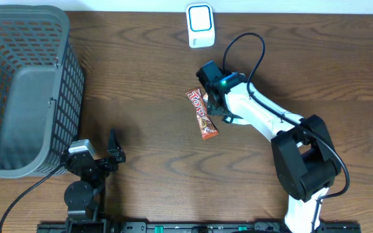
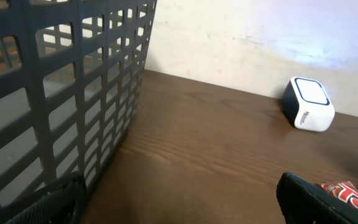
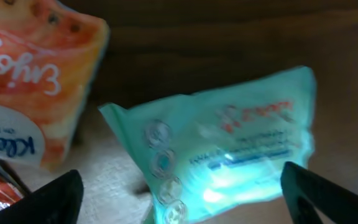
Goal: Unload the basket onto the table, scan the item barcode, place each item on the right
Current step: 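Reach the right gripper to the green wipes pack on the table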
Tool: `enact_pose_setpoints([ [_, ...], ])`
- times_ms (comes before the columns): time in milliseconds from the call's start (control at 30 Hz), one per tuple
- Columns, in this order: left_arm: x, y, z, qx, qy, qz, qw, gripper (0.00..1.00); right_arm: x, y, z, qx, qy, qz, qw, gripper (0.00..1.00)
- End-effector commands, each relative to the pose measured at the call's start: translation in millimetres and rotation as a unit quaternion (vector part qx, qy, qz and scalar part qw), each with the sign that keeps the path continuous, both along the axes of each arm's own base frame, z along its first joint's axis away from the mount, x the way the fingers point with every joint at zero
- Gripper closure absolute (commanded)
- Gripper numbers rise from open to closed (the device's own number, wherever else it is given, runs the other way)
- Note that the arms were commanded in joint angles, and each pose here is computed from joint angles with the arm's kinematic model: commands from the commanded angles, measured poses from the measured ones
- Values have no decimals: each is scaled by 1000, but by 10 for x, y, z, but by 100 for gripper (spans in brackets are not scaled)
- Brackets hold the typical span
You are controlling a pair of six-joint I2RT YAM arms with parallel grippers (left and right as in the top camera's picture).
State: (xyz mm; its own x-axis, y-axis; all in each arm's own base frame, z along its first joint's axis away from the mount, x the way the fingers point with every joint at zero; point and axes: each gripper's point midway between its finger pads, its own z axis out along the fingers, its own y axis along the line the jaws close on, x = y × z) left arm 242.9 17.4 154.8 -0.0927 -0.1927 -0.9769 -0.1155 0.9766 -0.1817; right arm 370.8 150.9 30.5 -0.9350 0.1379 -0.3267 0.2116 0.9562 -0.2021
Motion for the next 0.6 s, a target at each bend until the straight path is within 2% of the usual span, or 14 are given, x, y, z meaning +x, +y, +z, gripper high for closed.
enact_pose_setpoints([
  [0, 2, 4, -180, 7, 21, 1, 1000, 2, -26, 43, -96, 1, 7, 24, 1000, 9],
  [100, 2, 4, -180, 7, 21, 1, 1000, 2, -13, 41, -140, 2, -1, 24, 1000, 17],
  [233, 2, 3, -180, 7, 21, 0, 1000, 2, -35, 18, -216, 3, -2, 22, 1000, 33],
  [367, 2, 4, -180, 7, 21, 1, 1000, 2, -106, -41, -329, -4, 2, 22, 1000, 36],
  [400, 2, 3, -180, 7, 21, 0, 1000, 2, -135, -73, -374, -8, 3, 21, 1000, 42],
  [533, 2, 4, -180, 7, 21, 1, 1000, 2, -204, -113, -424, -14, 13, 22, 1000, 81],
  [567, 2, 4, -180, 7, 21, 1, 1000, 2, -209, -113, -416, -15, 14, 22, 1000, 99],
])
